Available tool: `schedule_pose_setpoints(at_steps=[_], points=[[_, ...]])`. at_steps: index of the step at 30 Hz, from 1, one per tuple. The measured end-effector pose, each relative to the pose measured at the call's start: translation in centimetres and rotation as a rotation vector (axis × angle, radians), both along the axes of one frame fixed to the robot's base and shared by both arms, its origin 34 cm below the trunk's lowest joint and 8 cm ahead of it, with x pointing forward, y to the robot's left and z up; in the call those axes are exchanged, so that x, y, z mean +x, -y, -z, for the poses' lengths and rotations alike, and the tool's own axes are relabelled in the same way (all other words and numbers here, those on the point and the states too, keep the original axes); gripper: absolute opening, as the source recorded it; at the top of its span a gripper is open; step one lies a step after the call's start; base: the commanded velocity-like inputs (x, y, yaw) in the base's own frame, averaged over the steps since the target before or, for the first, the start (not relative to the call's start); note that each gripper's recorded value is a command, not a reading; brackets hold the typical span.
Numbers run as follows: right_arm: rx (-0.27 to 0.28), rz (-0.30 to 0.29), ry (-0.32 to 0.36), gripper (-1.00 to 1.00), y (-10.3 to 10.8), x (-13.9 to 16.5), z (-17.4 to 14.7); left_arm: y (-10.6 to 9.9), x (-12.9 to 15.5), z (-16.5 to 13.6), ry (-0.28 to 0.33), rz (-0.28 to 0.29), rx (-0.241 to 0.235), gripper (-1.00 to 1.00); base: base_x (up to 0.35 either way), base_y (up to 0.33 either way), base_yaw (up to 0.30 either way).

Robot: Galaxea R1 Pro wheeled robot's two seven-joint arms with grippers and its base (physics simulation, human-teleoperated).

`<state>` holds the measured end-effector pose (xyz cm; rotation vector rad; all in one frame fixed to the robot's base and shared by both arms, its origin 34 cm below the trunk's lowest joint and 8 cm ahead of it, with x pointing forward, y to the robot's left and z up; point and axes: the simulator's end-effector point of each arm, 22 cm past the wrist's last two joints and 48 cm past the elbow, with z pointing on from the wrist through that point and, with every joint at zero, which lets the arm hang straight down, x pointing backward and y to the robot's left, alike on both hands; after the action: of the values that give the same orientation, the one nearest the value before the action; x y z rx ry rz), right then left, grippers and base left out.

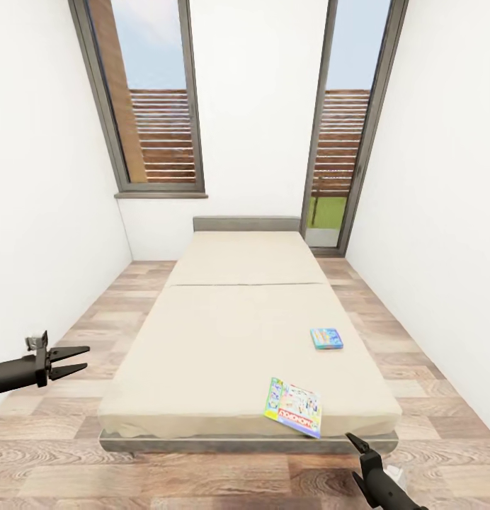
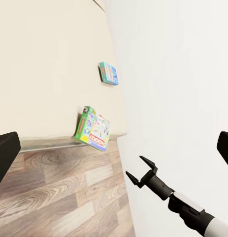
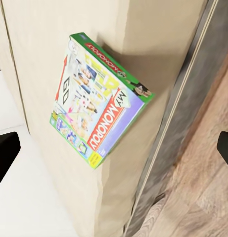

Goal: Put all the toys in the child's room - the three board games (two on the bed and one on the table), the two jigsaw puzzles on the table, and the tennis ball on the table - inside the toy box on the table in the child's room.

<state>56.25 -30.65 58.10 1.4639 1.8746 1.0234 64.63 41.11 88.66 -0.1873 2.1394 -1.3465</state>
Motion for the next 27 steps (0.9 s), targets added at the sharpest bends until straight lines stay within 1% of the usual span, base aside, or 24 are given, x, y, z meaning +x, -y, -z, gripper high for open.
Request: schedule_pose_setpoints(at_steps=[8,27], points=[[0.0,0.0,0.0,1.0,0.0,-0.1,1.4,0.3,0.0,1.5,-0.001,0.003,-0.006,1.0,0.0,0.0,0.0],[0.001,-0.001,0.0,1.0,-0.1,-0.4,4.9,0.3,-0.4,5.0,0.0,0.003,-0.006,1.0,0.0,0.0,0.0]])
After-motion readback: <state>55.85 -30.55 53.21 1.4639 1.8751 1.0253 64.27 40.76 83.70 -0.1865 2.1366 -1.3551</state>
